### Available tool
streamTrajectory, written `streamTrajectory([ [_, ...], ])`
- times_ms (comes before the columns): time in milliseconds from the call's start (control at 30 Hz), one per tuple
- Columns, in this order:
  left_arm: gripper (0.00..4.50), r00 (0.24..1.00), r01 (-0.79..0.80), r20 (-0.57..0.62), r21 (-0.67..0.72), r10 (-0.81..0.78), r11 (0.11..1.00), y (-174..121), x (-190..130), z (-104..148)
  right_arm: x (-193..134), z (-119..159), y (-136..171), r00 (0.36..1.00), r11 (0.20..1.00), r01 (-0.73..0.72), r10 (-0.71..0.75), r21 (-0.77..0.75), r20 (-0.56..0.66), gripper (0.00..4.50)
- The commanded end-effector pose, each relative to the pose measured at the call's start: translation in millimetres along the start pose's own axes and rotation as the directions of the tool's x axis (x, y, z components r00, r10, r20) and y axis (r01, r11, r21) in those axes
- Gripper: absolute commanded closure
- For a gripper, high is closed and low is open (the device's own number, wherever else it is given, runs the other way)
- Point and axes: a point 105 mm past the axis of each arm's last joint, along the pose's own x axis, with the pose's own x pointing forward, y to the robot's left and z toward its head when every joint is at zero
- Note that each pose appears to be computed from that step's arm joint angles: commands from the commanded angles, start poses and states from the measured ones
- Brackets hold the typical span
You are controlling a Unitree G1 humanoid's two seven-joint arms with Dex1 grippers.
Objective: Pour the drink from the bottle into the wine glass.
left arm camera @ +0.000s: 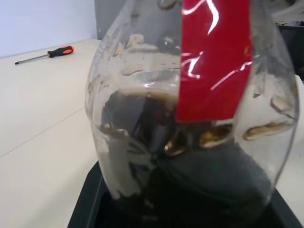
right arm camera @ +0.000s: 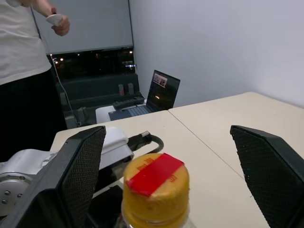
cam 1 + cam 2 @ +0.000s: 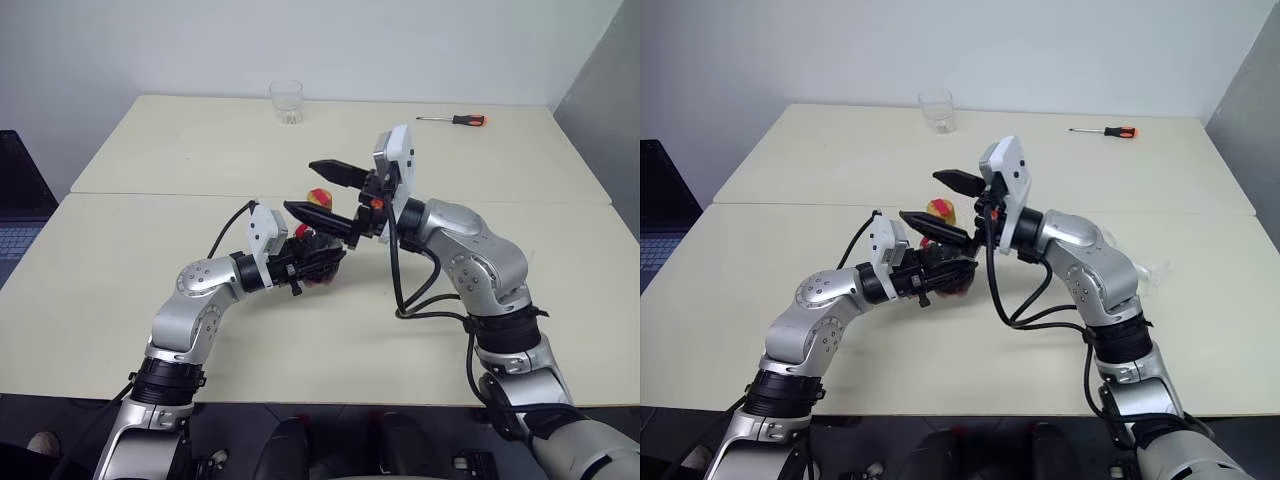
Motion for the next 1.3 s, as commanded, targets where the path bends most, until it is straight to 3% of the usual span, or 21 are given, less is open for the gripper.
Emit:
streamTrajectory([
  [33, 2.55, 0.999, 0.019, 0.046, 0.059, -0.022, 0.998, -3, 2, 19, 0, 17, -4, 0.999, 0.998, 0.014, -0.011, -0.056, 0.047, 0.02],
  [1300, 2.55, 0.999, -0.008, 0.039, 0.049, 0.006, 0.999, -6, -10, 22, -36, 3, -15, 0.997, 0.995, 0.072, -0.074, -0.074, -0.031, 0.02],
])
